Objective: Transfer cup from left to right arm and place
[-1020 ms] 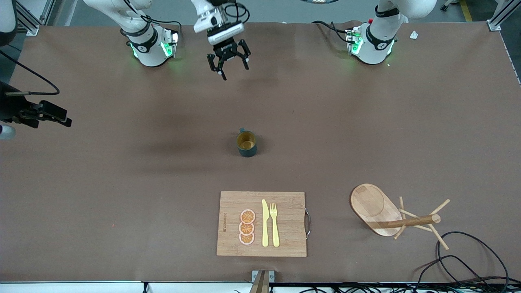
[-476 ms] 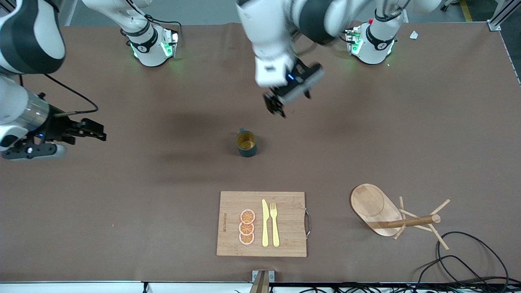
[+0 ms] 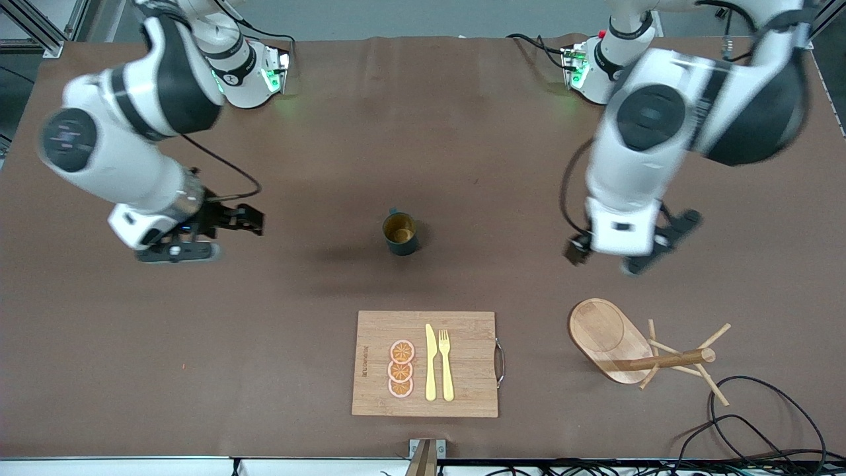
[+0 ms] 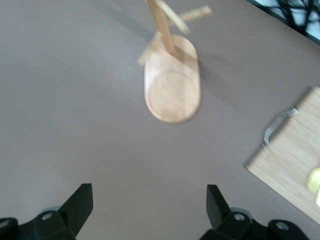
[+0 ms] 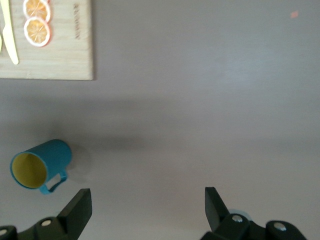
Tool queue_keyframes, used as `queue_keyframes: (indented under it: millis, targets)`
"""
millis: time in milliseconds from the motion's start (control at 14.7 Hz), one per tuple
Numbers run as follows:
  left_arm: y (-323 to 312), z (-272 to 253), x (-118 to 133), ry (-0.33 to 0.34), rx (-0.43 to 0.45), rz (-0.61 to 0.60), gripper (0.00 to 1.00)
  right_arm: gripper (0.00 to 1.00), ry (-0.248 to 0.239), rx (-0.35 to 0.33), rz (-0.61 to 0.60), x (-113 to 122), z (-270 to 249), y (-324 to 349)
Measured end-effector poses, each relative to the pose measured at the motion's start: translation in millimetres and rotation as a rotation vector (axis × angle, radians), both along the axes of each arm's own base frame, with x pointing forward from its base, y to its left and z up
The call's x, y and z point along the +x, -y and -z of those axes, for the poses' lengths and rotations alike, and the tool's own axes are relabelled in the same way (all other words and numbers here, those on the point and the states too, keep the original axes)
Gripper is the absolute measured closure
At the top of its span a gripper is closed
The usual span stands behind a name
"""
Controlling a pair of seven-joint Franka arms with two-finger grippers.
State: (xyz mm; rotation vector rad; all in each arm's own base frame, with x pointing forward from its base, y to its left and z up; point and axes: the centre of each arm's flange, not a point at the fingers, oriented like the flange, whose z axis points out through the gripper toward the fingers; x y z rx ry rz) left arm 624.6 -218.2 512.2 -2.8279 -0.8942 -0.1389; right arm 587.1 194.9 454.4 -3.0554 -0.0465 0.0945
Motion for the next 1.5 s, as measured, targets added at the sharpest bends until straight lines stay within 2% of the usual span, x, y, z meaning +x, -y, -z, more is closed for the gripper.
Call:
queue_keyframes:
  millis: [272,476,612,748,884,1156,1293,1497]
  targets:
    - [-113,-13,28,-0.028,-0.028,0.093,0.0,0.0,-0.012,-0.017,0.03,-13,69,-90]
    - [-164,-56,20,-0.002,-0.064,0.182,0.0,0.0,-0.03,-0.037,0.018,-35,118,-148]
    - [-189,-83,6,0.003,-0.093,0.219,0.0,0.0,-0.011,-0.032,0.031,-45,140,-165]
    - [-203,-92,0,-0.003,-0.123,0.247,0.0,0.0,0.006,-0.026,0.056,-56,160,-178]
    - [-201,-88,-4,-0.041,-0.134,0.275,0.0,0.0,0.015,-0.024,0.074,-66,176,-192]
    - [-170,-104,-16,-0.048,-0.115,0.362,0.0,0.0,0.025,-0.021,0.093,-77,199,-209]
    - [-167,-113,-30,-0.068,-0.117,0.4,0.0,0.04,0.024,-0.024,0.087,-81,209,-215]
    - [-187,-125,-56,-0.087,-0.125,0.428,0.0,0.36,0.024,-0.026,0.073,-81,211,-215]
